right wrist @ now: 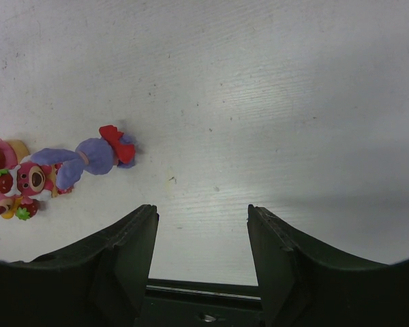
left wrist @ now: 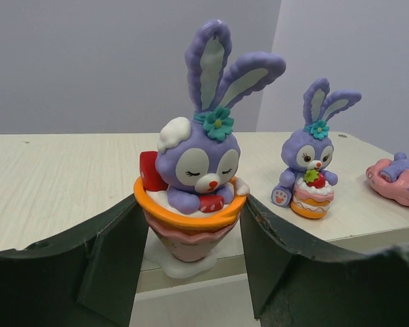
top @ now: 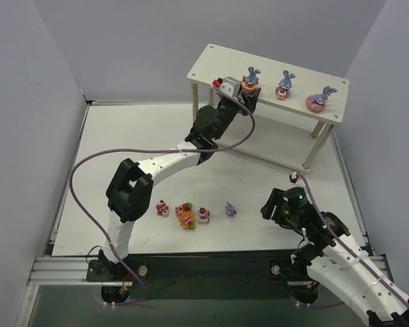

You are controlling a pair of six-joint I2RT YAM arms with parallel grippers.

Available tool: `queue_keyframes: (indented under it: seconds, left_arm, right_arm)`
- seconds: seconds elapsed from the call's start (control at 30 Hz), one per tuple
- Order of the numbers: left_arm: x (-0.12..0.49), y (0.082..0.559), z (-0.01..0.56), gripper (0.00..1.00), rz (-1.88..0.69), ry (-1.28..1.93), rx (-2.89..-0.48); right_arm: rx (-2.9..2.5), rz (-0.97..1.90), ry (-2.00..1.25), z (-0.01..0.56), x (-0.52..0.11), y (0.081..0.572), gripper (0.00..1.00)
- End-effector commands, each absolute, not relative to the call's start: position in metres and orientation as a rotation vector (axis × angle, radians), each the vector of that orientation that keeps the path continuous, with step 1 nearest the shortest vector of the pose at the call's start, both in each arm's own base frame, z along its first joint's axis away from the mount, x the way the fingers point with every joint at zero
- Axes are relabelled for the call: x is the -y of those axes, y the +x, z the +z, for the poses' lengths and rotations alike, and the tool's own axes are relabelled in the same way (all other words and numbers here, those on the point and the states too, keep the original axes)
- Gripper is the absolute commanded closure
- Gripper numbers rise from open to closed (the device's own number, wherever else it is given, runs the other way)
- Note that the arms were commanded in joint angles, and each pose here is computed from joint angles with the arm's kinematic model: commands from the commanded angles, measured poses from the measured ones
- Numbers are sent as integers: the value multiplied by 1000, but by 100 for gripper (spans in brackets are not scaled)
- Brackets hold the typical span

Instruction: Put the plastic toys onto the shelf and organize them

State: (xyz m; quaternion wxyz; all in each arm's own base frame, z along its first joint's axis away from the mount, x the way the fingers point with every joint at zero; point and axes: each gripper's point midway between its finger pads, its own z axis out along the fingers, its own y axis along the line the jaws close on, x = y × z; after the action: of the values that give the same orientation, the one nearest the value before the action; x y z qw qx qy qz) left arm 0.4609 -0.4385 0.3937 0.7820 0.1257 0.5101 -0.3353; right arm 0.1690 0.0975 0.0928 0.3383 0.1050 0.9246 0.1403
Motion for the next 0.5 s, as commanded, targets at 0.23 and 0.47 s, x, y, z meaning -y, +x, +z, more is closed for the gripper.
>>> queue_keyframes:
  seconds: [0.23,0.47]
  left_arm:
    - [431,463,395,24,-681,299,-1178]
    - [423,454,399,23,-676,311,-1195]
  right_arm:
    - [-2404,346,283,89,-95,170,45]
    - [-2400,352,284,89,-96,170,45]
